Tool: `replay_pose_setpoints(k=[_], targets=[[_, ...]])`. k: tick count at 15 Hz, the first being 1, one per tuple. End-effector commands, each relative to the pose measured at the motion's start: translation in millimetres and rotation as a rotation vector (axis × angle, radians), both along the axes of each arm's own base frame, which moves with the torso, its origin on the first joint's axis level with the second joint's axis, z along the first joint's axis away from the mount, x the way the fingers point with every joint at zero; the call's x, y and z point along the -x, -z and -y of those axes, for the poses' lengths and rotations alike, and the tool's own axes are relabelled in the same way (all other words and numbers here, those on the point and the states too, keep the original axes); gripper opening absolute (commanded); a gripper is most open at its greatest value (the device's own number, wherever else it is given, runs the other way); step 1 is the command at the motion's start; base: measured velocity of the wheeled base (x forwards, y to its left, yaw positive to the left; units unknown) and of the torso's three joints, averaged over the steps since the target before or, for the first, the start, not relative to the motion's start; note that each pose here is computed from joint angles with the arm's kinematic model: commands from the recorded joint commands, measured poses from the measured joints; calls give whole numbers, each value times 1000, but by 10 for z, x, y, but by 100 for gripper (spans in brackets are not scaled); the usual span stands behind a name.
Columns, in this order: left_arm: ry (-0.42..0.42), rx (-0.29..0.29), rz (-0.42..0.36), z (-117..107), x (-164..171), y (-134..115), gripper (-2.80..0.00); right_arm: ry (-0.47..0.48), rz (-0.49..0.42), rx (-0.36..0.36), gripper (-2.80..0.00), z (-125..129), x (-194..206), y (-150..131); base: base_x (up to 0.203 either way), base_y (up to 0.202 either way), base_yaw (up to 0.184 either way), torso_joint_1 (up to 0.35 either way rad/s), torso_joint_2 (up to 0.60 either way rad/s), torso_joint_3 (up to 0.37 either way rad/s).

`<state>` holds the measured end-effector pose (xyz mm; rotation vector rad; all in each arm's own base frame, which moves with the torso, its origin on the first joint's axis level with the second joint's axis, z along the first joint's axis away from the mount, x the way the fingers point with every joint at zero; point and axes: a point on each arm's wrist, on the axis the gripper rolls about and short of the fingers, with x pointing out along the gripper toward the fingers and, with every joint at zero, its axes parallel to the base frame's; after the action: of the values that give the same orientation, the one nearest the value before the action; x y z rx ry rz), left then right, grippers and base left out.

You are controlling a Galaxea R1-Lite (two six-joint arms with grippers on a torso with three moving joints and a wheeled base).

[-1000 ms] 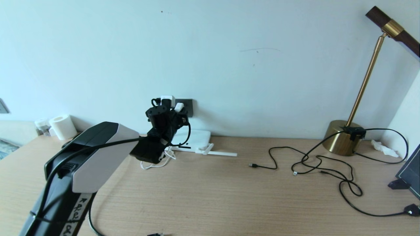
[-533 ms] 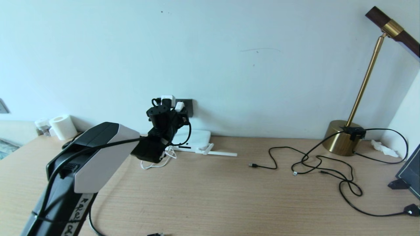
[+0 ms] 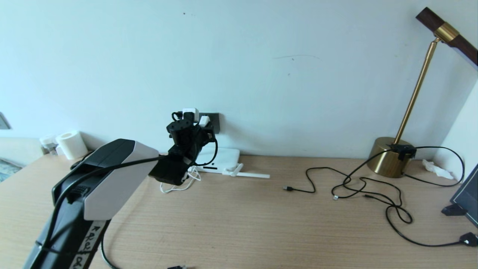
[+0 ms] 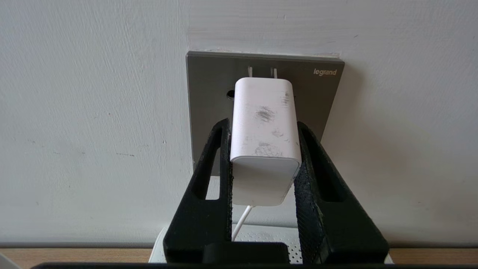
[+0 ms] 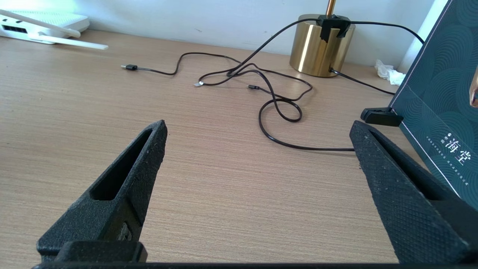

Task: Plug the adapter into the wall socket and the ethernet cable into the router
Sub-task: Pick up plug

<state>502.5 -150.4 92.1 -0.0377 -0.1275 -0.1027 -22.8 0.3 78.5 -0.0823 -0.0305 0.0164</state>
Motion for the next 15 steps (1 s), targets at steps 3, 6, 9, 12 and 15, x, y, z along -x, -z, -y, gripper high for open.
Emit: replay_pose_setpoints(k=[3, 6, 9, 12, 15], targets=[[-5, 7, 6, 6, 25, -40, -280, -1, -10, 1, 0, 0, -9, 29, 0, 0, 0, 0, 0, 0], [-5, 41, -17, 23, 89, -38, -280, -1, -10, 1, 0, 0, -9, 29, 0, 0, 0, 0, 0, 0], [-8, 43, -15, 15, 88, -47, -280, -1, -10, 1, 0, 0, -8, 29, 0, 0, 0, 0, 0, 0], [-11, 41, -21, -3, 73, -35, -280, -1, -11, 1, 0, 0, -9, 29, 0, 0, 0, 0, 0, 0], [-12, 33, -44, -22, 57, -11, -280, -1, -10, 1, 0, 0, -8, 29, 0, 0, 0, 0, 0, 0]])
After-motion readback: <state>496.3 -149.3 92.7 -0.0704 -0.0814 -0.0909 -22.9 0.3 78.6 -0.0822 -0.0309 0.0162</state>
